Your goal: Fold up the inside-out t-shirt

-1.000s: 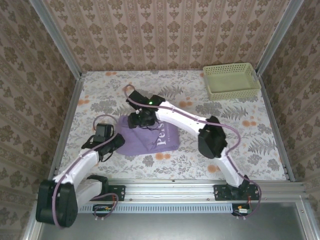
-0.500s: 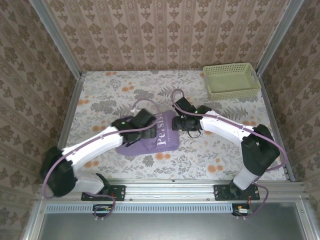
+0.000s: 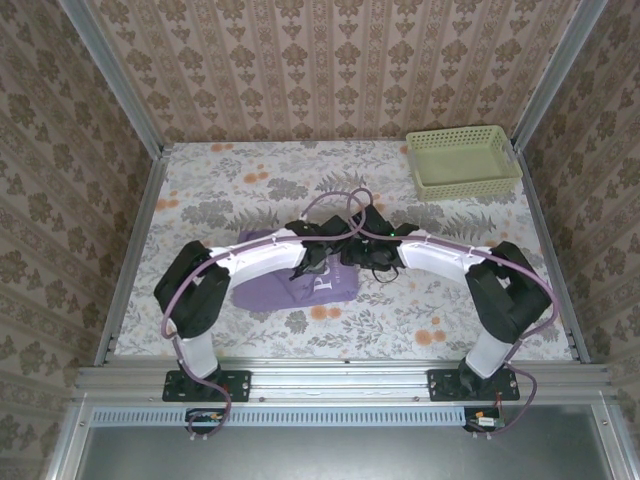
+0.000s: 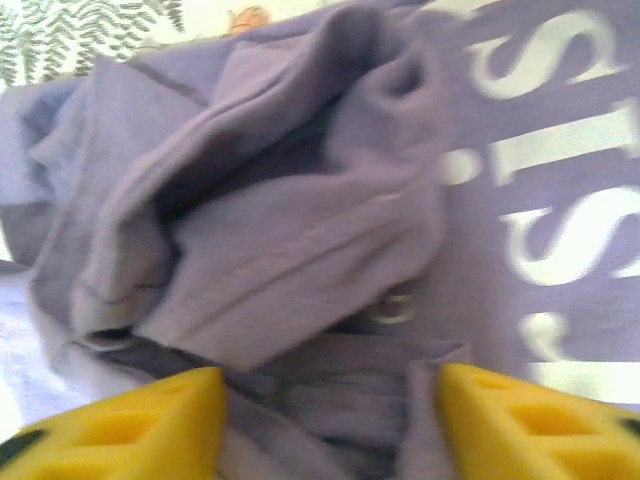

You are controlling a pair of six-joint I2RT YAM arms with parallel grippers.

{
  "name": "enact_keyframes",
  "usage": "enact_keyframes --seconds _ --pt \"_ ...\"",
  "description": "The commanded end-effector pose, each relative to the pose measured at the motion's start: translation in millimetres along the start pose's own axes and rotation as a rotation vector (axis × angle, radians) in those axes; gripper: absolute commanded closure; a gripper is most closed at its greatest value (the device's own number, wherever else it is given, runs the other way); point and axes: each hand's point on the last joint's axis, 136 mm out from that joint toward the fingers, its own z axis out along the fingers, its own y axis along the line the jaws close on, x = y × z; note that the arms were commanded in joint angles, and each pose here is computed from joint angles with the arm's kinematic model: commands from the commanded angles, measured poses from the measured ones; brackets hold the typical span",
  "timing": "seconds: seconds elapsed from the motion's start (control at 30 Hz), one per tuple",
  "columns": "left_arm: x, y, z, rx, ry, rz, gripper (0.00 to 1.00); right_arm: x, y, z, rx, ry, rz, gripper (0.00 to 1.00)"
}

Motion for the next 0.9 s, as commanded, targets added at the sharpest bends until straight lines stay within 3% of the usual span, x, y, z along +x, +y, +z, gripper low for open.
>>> enact_keyframes --seconds 0.0,0.2,0.3,0.4,0.5,0.7,0.87 --pt "15.5 50.2 -7.9 -0.069 -0.015 -0.086 0.57 0.0 3.6 10.6 -0.005 0.009 0.019 0.34" --pt "60.4 99.8 -7.4 -0.002 -0.035 -0.290 0.72 -0.6 1.0 15.3 0.012 0.011 0.013 0.34" --pt "76.3 112.2 -6.1 0.081 -0.047 -0.391 0.61 -4.4 4.6 11.2 0.001 0.000 0.004 0.34" --pt "68.2 112.7 -11.4 0.198 -0.084 -0.438 0.53 -11.1 5.4 4.0 0.009 -0.019 -0.008 0.33" --pt "36.3 99.8 -25.3 0.308 -0.147 -0.373 0.40 -17.7 4.6 -0.8 0.020 -0.032 -0.013 0.32" --pt "-20.0 58.9 -32.0 0.363 -0.168 -0.169 0.14 -26.2 5.5 -6.8 0.019 -0.053 -0.002 0.31" --pt "-35.8 18.9 -9.5 0.434 -0.107 -0.093 0.05 -25.1 4.4 -5.6 0.015 -0.053 0.011 0.27"
